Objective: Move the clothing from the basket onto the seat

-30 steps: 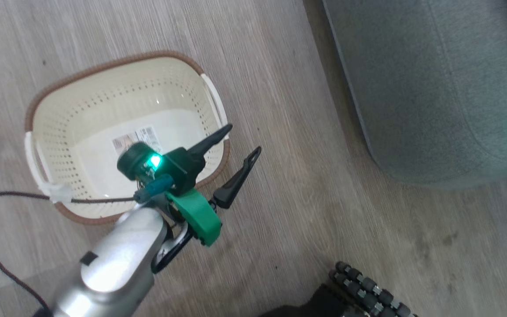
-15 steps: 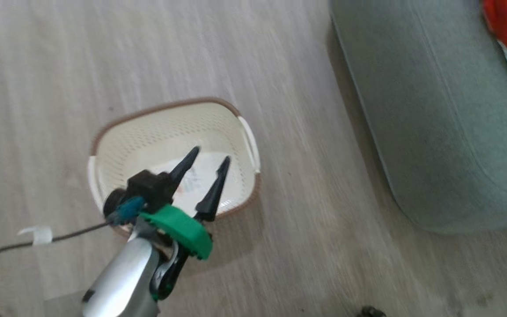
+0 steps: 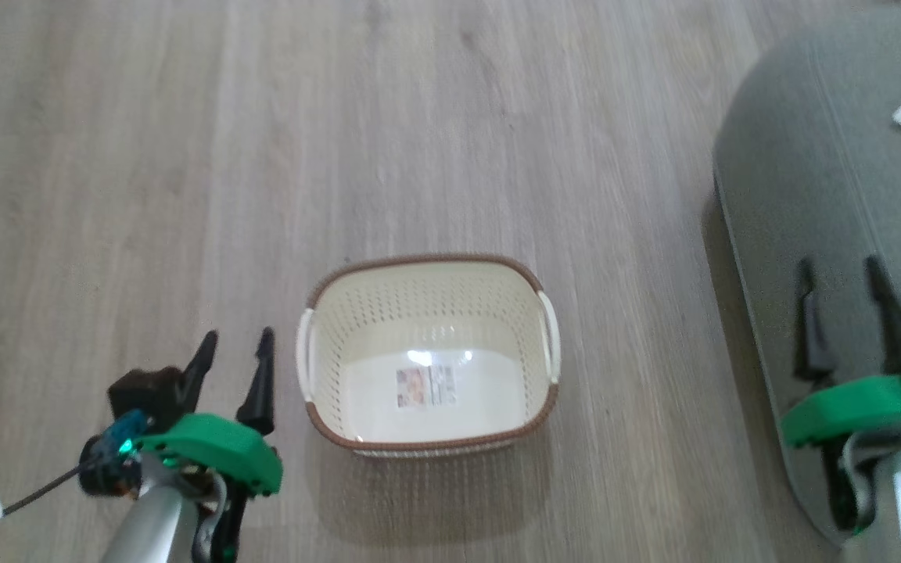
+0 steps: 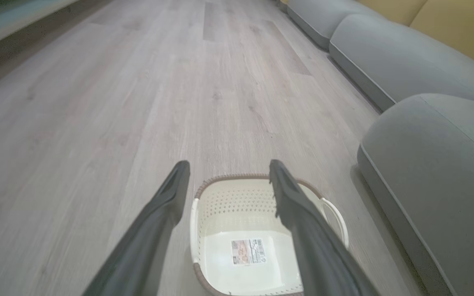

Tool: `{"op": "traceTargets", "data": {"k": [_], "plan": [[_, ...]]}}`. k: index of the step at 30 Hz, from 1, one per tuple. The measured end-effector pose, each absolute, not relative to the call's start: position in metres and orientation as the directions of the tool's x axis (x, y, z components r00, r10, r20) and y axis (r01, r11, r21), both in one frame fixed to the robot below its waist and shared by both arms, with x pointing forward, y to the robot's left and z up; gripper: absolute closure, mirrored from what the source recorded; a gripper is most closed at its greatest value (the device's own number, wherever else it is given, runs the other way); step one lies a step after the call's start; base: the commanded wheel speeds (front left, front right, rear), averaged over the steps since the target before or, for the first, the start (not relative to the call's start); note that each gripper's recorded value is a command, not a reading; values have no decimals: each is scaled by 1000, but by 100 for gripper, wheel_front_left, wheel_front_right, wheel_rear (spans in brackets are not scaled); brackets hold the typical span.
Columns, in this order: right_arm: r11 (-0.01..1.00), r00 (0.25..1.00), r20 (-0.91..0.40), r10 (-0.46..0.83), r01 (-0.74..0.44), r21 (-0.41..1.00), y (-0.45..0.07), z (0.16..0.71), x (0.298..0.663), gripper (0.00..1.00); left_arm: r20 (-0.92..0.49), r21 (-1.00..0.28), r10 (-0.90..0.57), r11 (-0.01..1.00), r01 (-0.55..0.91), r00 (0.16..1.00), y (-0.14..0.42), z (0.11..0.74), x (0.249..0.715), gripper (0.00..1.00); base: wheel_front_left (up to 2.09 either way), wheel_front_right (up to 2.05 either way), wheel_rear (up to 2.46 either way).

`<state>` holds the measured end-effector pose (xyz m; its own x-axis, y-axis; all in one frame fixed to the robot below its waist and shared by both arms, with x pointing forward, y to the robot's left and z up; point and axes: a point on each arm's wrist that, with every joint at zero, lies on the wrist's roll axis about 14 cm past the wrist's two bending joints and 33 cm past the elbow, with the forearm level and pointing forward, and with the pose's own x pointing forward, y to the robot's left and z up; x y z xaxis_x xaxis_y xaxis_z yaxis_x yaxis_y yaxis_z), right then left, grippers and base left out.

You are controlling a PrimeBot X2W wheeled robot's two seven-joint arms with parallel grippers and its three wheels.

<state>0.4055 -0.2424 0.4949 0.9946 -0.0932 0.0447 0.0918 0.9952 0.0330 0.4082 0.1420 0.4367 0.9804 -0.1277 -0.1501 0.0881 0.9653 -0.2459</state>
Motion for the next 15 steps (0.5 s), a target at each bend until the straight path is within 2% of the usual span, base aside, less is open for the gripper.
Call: {"op": "traceTargets", "data": {"k": [5,10,15], "plan": [[999,1000,5,-13,13,40,-211,484,393,0,-127,-231,-28,973,-3,992,174,447,388,0,0,0,0],[999,998,-51,38,-36,39,-190,467,374,0,-114,-235,-4,972,-23,993,180,451,370,0,0,0,0],[998,996,-70,62,-60,36,-182,461,369,0,-101,-225,4,974,-27,995,181,455,371,0,0,0,0]]}}
